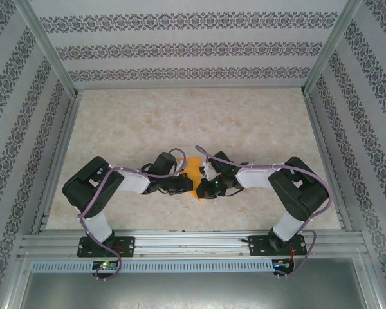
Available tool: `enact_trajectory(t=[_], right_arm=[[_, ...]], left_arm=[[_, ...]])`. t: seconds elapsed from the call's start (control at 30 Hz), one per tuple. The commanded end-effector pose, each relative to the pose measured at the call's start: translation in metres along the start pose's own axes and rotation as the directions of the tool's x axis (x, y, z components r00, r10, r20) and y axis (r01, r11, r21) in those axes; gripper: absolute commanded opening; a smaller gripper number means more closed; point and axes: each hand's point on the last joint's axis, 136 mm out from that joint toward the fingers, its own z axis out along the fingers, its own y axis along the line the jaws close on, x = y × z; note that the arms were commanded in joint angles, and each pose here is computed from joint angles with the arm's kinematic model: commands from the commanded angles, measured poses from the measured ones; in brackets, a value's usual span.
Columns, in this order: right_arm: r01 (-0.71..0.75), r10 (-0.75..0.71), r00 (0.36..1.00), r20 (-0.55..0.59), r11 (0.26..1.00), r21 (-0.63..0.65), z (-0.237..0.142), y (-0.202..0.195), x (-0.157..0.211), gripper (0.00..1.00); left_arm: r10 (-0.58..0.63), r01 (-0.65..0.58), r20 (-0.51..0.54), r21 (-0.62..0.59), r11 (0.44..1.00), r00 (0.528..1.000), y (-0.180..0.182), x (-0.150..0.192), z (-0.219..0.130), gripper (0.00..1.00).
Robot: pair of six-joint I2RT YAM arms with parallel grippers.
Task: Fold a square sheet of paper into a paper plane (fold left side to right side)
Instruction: Third fold the triangle at the center of the table.
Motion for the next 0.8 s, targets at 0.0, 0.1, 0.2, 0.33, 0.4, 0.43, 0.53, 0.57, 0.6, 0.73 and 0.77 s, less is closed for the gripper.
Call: enact_trajectory(t=[0.0, 0.1, 0.2, 0.33, 0.4, 0.43, 0.53, 0.57, 0.6, 0.73, 0.77], right_arm=[[-0.077, 0.099, 0.990, -0.097, 0.974, 0.214, 0.008, -0.053, 0.039, 0.00], [-0.078, 0.101, 0.990, -0.097, 0.973, 0.215, 0.008, -0.053, 0.039, 0.00], [-0.079, 0.102, 0.990, -0.098, 0.973, 0.216, 0.008, -0.053, 0.039, 0.00], [-0.078, 0.101, 0.990, -0.097, 0.973, 0.216, 0.008, -0.053, 0.039, 0.00], [-0.078, 0.100, 0.990, -0.096, 0.974, 0.215, 0.007, -0.052, 0.038, 0.00], [-0.077, 0.100, 0.990, -0.095, 0.974, 0.214, 0.007, -0.052, 0.038, 0.00], [-0.077, 0.098, 0.991, -0.093, 0.975, 0.210, 0.007, -0.050, 0.037, 0.00], [-0.076, 0.097, 0.991, -0.093, 0.975, 0.208, 0.007, -0.049, 0.037, 0.00], [-0.077, 0.097, 0.991, -0.091, 0.975, 0.207, 0.006, -0.049, 0.036, 0.00], [-0.076, 0.097, 0.991, -0.089, 0.975, 0.207, 0.006, -0.049, 0.036, 0.00], [-0.076, 0.096, 0.992, -0.088, 0.976, 0.205, 0.006, -0.048, 0.035, 0.00]], left_arm=[[-0.051, 0.062, 0.080, -0.145, 0.987, 0.996, 0.051, -0.018, -0.011, 0.06], [-0.052, 0.068, 0.096, -0.164, 0.984, 0.994, 0.062, -0.025, -0.021, 0.06], [-0.045, 0.068, 0.118, -0.203, 0.977, 0.992, 0.075, -0.034, -0.033, 0.06], [-0.055, 0.085, 0.149, -0.206, 0.975, 0.987, 0.088, -0.046, -0.043, 0.06], [-0.060, 0.093, 0.158, -0.208, 0.974, 0.986, 0.093, -0.050, -0.047, 0.06], [-0.060, 0.093, 0.164, -0.205, 0.974, 0.985, 0.094, -0.052, -0.048, 0.06], [-0.057, 0.092, 0.177, -0.196, 0.976, 0.983, 0.093, -0.058, -0.054, 0.06], [-0.054, 0.088, 0.178, -0.193, 0.977, 0.983, 0.092, -0.059, -0.055, 0.06], [-0.050, 0.085, 0.181, -0.192, 0.978, 0.982, 0.091, -0.061, -0.057, 0.07], [-0.020, 0.057, 0.192, -0.186, 0.981, 0.981, 0.080, -0.069, -0.066, 0.07], [-0.009, 0.046, 0.195, -0.185, 0.982, 0.981, 0.076, -0.071, -0.068, 0.08]])
